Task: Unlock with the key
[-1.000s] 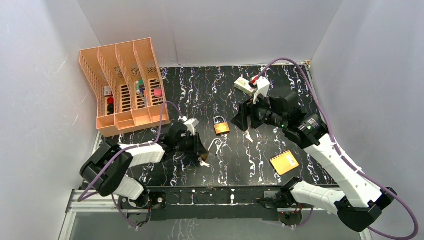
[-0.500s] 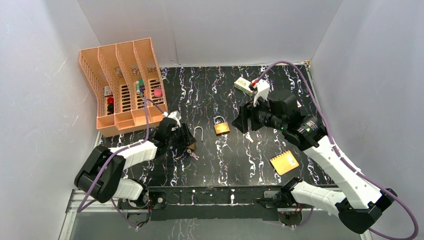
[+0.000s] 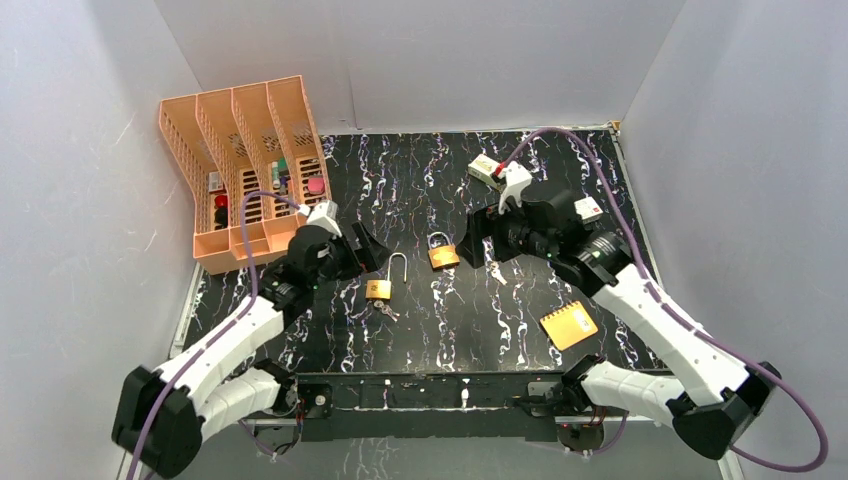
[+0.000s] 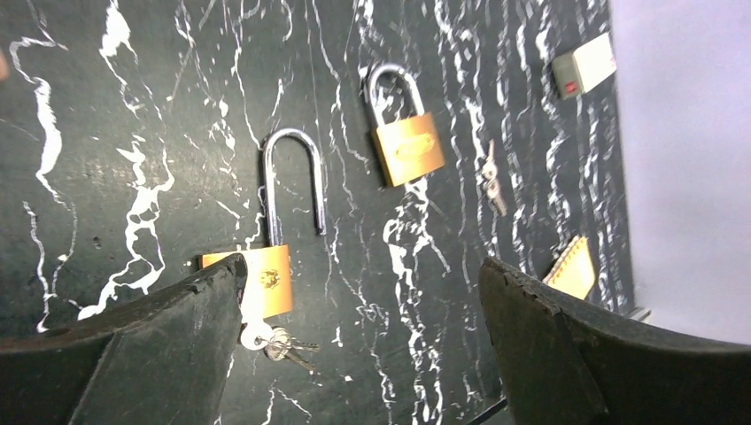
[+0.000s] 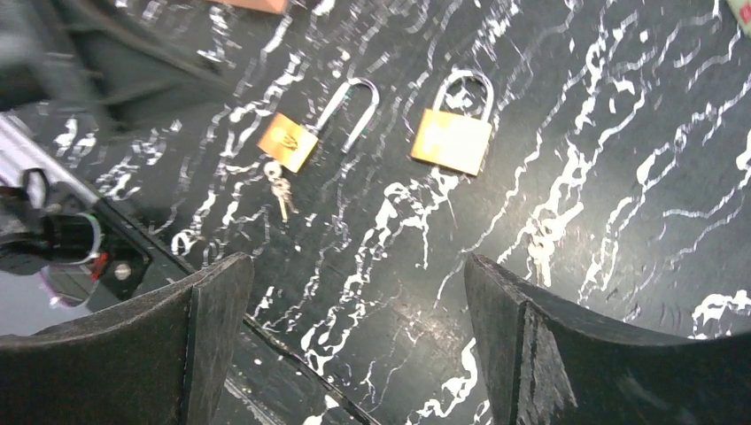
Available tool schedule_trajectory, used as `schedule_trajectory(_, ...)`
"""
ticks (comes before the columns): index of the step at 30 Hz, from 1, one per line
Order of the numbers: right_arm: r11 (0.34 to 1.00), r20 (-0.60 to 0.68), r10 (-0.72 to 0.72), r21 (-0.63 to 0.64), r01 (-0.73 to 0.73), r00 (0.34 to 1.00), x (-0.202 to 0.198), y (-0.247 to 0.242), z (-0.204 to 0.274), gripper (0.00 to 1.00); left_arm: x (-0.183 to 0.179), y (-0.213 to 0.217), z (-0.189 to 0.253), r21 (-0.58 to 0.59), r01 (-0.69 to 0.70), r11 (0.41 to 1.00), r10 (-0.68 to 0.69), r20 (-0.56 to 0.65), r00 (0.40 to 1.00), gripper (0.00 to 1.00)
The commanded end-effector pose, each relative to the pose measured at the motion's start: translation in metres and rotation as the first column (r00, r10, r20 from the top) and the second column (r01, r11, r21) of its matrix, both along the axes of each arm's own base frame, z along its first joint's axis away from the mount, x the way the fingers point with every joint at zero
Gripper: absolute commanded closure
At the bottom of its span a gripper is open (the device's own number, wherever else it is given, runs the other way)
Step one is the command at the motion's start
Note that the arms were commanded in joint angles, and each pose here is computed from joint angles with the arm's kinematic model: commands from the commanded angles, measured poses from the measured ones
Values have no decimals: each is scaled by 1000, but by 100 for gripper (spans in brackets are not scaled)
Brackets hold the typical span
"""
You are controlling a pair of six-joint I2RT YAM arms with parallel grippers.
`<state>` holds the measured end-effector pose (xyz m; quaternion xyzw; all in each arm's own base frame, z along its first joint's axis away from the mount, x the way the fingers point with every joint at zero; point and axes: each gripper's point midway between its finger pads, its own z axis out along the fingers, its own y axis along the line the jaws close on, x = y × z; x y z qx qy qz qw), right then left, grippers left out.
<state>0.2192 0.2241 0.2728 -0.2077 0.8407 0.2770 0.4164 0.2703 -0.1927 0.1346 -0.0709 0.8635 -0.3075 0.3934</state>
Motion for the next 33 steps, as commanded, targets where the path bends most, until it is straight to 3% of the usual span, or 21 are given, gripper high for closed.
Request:
schedule_trajectory(1,995,-49,-97,-33,96,994,23,4,-34,3,-7,26,31,-10,-129,992,129,27,991,2)
schedule_trajectory(8,986,-105,-165,-39,162,981,52,23,-91,11,-24,41,52,-96,-192,977,199,69,978,2)
schedule_trajectory(12,971,-112,-228,-106,216,967,79,31,-121,13,-36,35,59,-68,-70,995,79,145,986,2)
schedule_trajectory(18,936,-115,-315,-202,288,942,121,40,-162,16,-46,34,56,-15,-9,1000,11,139,990,2)
schedule_trajectory(26,934,-84,-297,-233,271,951,183,48,-183,35,-50,27,51,-9,52,999,-50,150,987,2)
schedule_trajectory(33,934,-122,-229,-307,182,966,194,55,-209,50,-50,29,43,22,55,998,-57,127,990,2)
